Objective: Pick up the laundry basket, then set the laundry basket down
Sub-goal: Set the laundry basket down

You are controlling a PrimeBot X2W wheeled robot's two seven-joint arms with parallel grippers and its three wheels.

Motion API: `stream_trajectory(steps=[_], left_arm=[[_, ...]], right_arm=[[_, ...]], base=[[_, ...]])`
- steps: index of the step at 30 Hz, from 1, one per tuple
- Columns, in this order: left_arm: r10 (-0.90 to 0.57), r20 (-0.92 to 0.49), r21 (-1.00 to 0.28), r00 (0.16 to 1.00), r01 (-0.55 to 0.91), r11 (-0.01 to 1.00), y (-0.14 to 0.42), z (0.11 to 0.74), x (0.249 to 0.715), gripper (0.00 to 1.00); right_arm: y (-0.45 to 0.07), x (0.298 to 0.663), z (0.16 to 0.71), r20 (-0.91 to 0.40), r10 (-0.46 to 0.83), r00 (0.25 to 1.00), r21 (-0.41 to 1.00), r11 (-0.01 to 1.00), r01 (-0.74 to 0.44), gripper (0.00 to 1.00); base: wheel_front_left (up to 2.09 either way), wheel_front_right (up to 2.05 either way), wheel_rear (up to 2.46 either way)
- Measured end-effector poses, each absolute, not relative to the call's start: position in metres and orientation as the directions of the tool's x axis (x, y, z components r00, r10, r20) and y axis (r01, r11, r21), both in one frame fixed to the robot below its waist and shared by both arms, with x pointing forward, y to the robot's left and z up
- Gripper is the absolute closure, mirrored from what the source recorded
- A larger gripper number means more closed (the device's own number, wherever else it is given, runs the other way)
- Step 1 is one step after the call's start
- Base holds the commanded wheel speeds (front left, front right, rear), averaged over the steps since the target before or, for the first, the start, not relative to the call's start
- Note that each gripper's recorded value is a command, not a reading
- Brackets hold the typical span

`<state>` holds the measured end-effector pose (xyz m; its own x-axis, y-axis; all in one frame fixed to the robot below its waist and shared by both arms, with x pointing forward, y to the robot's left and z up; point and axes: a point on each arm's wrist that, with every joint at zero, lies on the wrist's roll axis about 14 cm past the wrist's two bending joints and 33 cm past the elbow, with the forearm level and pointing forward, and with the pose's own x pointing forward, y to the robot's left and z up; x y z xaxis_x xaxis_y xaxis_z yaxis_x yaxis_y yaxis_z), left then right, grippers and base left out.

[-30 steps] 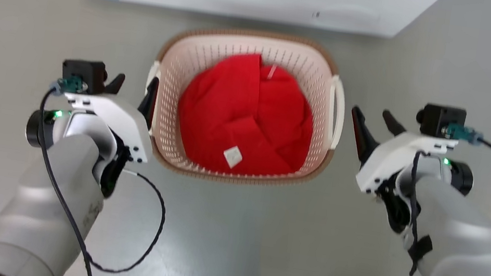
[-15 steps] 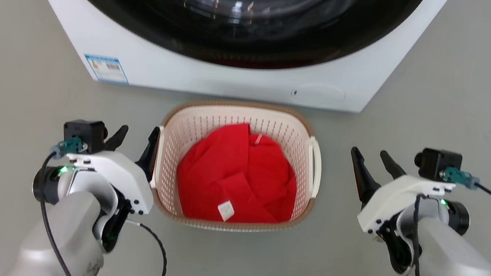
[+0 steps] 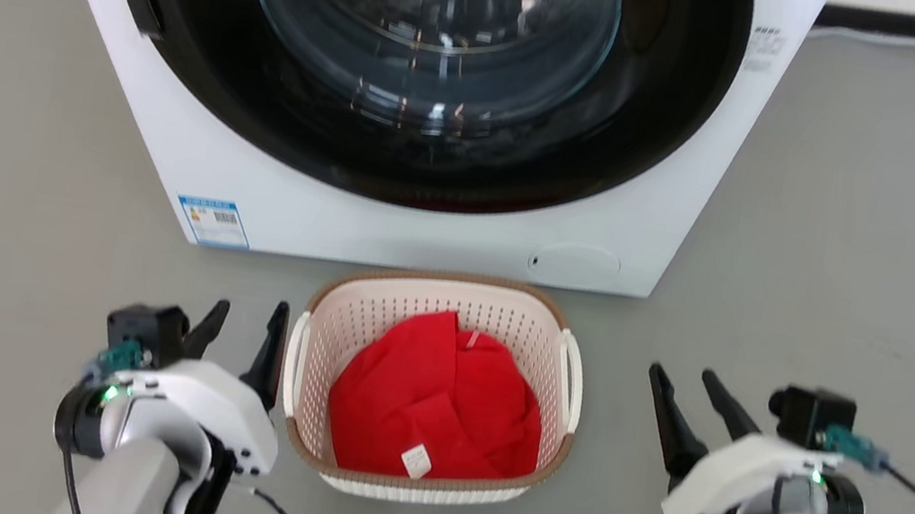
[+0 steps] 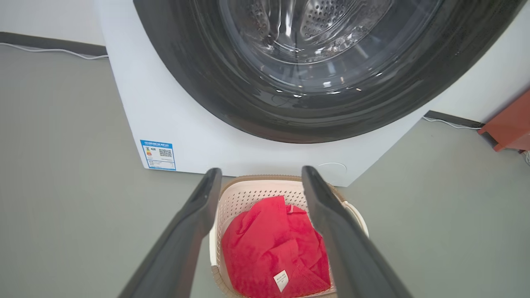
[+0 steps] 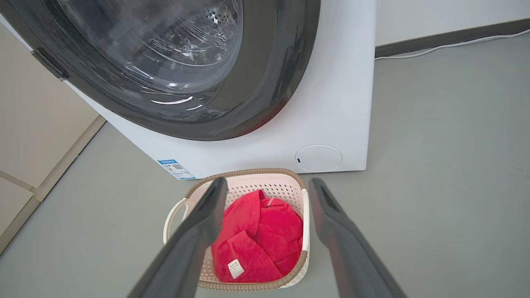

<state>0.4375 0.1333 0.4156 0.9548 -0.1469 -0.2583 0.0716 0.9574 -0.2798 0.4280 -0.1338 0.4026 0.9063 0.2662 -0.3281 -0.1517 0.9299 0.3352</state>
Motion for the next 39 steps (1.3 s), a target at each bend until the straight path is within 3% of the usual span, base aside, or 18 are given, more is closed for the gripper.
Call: stream_trajectory(steps=[22,39], left_arm=[[-0.092,-0.043,-0.234,0.995,0.079,0.969,0.137,0.48,0.393,0.0],[-0.047,0.032,-0.239,0.998,0.053,0.969,0.146,0.501,0.388,0.0]], right_arm=[[-0.16,0.391,0.486,-0.006,0.141,0.99,0.249,0.959,-0.135,0.0],[-0.165,0.382,0.5,0.047,0.116,0.992,0.174,0.977,-0.123,0.0]], base=[[0.0,0.0,0.0],[0.0,0.0,0.0]])
